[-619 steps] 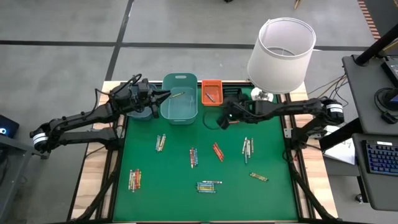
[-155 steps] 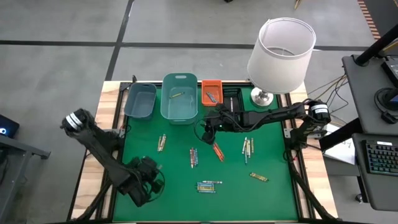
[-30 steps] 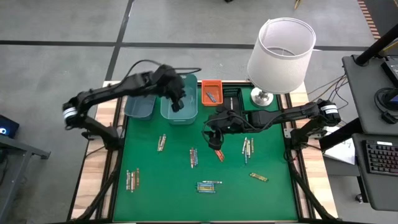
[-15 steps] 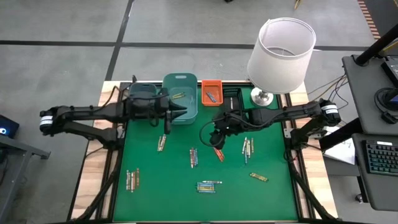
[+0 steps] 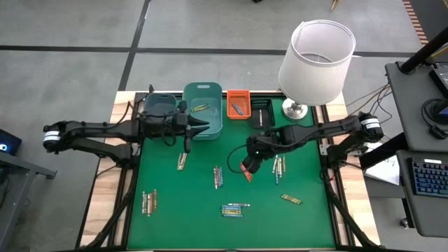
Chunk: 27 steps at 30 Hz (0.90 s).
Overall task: Sort crayons
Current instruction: Put the orange crayon into the blue bin
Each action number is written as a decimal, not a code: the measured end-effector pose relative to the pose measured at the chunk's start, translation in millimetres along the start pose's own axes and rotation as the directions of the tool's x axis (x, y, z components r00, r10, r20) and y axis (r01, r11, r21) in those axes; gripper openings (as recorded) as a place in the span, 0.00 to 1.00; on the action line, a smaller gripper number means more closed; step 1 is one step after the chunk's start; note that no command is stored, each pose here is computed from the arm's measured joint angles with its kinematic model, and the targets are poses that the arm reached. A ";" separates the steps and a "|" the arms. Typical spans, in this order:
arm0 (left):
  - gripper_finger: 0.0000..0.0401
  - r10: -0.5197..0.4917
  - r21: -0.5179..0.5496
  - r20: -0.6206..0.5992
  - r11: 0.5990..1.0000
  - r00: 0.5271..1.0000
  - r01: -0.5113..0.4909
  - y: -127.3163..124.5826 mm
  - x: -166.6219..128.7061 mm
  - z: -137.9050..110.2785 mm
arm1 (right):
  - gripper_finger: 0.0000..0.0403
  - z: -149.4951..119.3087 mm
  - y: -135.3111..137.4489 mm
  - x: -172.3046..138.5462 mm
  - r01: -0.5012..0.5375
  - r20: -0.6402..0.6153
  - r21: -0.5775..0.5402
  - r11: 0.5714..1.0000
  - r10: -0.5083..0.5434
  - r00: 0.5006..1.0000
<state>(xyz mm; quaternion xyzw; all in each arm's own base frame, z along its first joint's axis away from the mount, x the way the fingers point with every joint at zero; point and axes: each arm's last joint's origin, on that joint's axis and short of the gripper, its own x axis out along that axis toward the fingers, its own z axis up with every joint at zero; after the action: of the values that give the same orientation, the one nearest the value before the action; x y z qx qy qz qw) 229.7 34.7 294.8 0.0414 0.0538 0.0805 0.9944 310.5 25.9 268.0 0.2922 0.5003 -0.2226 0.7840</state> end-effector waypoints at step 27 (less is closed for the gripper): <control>0.13 -0.003 0.034 -0.030 0.999 1.000 0.004 -0.7 7.2 -6.0 | 0.41 -18.2 10.7 78.2 0.240 -0.137 0.008 0.971 -0.237 0.962</control>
<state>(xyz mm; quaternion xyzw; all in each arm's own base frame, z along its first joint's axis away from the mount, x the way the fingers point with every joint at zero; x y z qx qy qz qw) 236.2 35.6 288.1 0.0568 0.0703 0.0785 0.9928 336.7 41.6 193.0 0.2538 0.5810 -0.3012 0.7122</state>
